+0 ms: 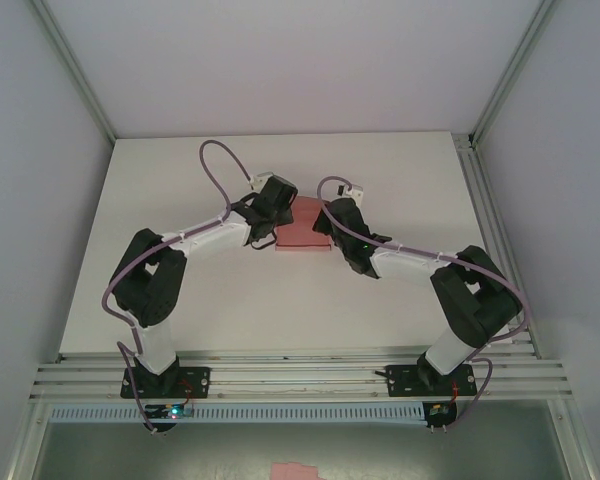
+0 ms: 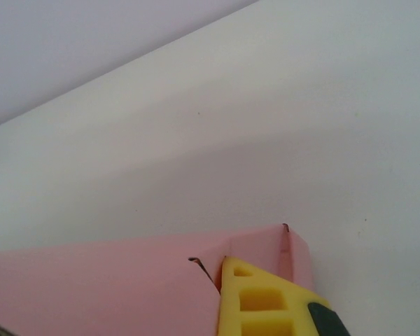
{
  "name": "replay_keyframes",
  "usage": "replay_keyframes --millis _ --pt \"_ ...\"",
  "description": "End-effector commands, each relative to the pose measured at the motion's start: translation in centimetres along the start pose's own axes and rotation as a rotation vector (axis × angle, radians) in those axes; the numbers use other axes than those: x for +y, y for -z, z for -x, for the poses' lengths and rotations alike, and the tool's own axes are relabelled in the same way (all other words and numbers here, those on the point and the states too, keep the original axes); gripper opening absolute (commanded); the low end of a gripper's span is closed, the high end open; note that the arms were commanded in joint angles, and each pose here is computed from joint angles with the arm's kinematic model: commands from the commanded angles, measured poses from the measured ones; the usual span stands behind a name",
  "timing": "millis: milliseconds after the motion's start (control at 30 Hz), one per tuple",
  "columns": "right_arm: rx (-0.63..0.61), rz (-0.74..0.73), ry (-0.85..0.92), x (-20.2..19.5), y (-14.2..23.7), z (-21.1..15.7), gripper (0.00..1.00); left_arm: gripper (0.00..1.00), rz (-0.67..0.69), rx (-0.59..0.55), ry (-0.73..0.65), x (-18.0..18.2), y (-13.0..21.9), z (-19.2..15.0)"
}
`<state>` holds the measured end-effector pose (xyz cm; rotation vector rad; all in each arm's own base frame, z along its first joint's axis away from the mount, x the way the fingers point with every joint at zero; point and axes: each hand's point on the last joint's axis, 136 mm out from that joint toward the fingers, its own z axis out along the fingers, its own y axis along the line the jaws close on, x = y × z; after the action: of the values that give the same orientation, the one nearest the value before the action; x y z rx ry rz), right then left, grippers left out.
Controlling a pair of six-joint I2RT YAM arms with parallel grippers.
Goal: Assemble paper box
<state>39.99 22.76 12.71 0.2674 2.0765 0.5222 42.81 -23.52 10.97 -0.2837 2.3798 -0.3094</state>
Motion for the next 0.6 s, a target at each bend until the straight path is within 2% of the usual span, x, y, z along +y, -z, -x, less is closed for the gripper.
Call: replay_keyframes --millis 0,67,133,200,333,433,567 --pt "0.114 0.06 0.038 0.2 0.5 -4.1 0.0 0.07 -0.145 -0.042 0.006 -2.0 0.6 -0.3" --pt "0.11 0.075 0.082 -0.2 0.9 -4.8 0.0 0.11 -0.18 -0.044 -0.031 -1.3 0.4 -2.4" --pt "0.092 0.069 0.13 -0.9 1.3 -5.4 0.0 0.11 -0.266 -0.036 -0.033 -1.5 0.3 -4.2" --pt "0.092 0.046 0.174 -1.7 1.6 -6.1 0.0 0.1 -0.288 -0.008 -0.042 -1.3 0.0 -5.7" --pt "0.098 0.046 0.226 -2.7 2.2 -7.2 0.0 0.07 -0.262 0.018 -0.066 -0.1 0.2 -7.2" --pt "0.095 0.052 0.249 -3.3 2.5 -8.0 0.0 0.21 -0.246 0.026 -0.113 0.2 1.2 -7.6" --pt "0.111 0.019 0.285 -4.1 2.4 -9.0 0.0 0.23 -0.198 0.051 -0.147 1.1 3.1 -7.4"
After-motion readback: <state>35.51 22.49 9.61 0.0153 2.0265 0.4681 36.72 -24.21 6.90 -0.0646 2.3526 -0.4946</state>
